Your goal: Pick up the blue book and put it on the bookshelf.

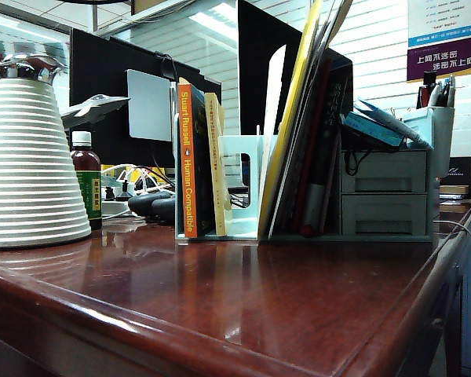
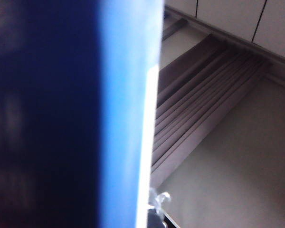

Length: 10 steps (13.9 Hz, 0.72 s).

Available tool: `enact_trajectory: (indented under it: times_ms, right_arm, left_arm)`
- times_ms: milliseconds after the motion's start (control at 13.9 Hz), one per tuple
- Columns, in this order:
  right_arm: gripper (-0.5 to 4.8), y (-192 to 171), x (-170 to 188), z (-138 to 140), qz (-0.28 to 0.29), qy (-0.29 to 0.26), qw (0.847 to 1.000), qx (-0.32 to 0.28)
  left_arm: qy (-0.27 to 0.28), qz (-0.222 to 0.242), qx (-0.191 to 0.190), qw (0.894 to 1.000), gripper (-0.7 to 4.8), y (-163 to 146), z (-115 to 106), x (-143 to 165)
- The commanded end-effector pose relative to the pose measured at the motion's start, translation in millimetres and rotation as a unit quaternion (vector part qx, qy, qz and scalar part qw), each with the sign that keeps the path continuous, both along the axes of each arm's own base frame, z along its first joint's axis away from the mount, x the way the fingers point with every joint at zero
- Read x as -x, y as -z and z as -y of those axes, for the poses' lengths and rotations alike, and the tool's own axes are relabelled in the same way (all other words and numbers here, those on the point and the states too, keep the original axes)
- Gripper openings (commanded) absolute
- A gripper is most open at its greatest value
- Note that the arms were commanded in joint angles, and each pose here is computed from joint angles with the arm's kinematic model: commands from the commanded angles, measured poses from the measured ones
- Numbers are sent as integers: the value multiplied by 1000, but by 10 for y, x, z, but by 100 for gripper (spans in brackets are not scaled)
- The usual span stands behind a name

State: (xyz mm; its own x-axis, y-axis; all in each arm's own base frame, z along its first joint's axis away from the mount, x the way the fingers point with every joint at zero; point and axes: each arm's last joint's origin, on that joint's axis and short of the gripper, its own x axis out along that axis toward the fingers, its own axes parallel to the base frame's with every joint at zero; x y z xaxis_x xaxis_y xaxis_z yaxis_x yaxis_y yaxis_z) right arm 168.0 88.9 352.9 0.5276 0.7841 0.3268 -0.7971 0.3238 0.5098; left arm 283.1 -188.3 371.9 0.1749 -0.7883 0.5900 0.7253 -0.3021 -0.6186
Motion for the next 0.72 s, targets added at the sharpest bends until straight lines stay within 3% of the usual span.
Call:
enact_trajectory:
  times_ms: [72, 216, 288, 648, 720]
  right_arm:
    - [195, 7, -60, -28, -6, -2, 1000, -4]
    - [27, 28, -90, -39, -11, 3, 1000, -4]
    - [-3, 20, -87, -37, -5, 4, 1000, -4]
    - [-1, -28, -64, -28, 24, 3, 1000, -13]
    - [-1, -35, -61, -26, 28, 3, 999, -15]
  left_arm:
    - [8, 42, 18, 999, -5, -119, -36, 79]
    - [17, 47, 8, 999, -5, -115, -32, 85]
    - [17, 48, 8, 999, -5, -115, -33, 85]
    - [16, 55, 9, 998, -4, -119, -37, 90]
    - [15, 57, 7, 998, 49, -118, -36, 91]
